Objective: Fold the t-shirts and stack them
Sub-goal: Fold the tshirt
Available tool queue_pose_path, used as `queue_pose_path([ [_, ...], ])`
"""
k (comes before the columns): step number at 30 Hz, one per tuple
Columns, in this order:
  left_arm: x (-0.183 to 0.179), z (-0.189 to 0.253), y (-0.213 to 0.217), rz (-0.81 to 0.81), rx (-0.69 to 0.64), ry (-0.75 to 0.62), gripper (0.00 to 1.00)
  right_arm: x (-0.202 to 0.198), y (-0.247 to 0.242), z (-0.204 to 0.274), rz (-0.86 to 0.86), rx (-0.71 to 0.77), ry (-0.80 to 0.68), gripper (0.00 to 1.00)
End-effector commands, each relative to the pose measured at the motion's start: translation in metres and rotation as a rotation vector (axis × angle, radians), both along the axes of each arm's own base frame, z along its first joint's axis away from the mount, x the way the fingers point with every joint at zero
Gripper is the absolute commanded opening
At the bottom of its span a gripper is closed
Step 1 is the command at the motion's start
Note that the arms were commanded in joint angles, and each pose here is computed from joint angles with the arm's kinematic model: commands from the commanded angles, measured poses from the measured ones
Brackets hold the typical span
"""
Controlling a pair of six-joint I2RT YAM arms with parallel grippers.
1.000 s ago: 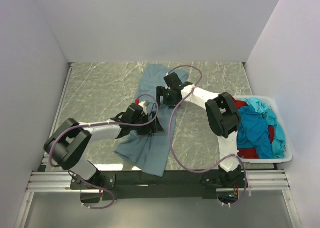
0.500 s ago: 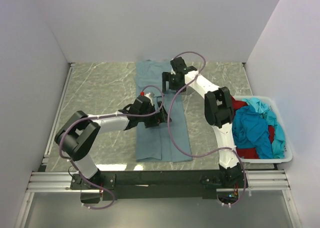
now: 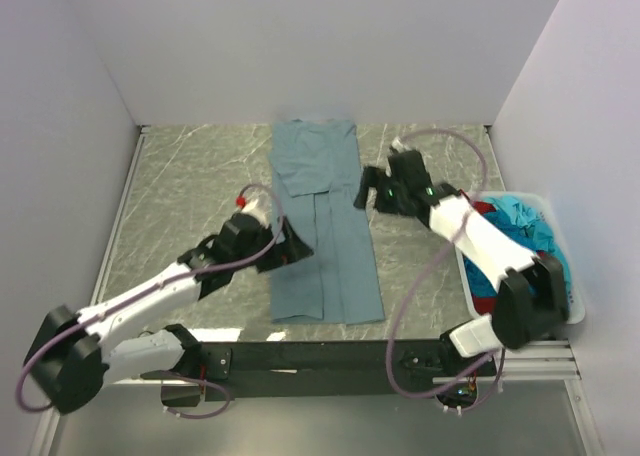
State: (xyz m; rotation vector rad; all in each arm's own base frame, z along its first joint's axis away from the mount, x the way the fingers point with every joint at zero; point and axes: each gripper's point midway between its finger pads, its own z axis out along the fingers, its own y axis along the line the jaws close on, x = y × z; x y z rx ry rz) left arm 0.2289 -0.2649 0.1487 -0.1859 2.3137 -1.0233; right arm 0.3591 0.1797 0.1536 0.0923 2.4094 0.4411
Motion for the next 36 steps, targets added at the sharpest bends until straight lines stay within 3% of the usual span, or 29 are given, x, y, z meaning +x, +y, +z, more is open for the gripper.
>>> queue_pose_path([
  [1, -0.037, -0.049, 0.039, 0.085, 0.078, 0.146, 0.99, -0.045, -0.013, -0.033, -0.067, 0.040, 0.047, 0.98],
  [9, -0.088, -0.086, 0.056, 0.077, -0.011, 0.270, 0.99, -0.151, -0.006, -0.070, 0.018, 0.083, 0.162, 0.98],
  [13, -0.099, -0.098, 0.064, 0.087, 0.003, 0.310, 0.91, -0.182, -0.007, -0.083, 0.034, 0.092, 0.224, 0.98],
  [18, -0.105, -0.109, 0.069, 0.099, 0.011, 0.332, 0.63, -0.192, -0.013, -0.088, 0.011, 0.098, 0.238, 0.97],
  [21, -0.106, -0.113, 0.069, 0.099, 0.014, 0.340, 0.56, -0.197, -0.015, -0.093, 0.006, 0.093, 0.256, 0.96],
  [22, -0.106, -0.114, 0.069, 0.096, 0.014, 0.341, 0.47, -0.199, -0.017, -0.096, 0.005, 0.083, 0.268, 0.96],
  [24, -0.108, -0.116, 0.068, 0.085, 0.016, 0.353, 0.42, -0.202, -0.020, -0.099, -0.005, 0.065, 0.284, 0.96],
  [36, -0.120, -0.137, 0.069, 0.037, 0.045, 0.392, 0.30, -0.223, -0.024, -0.125, -0.007, 0.069, 0.381, 0.95],
])
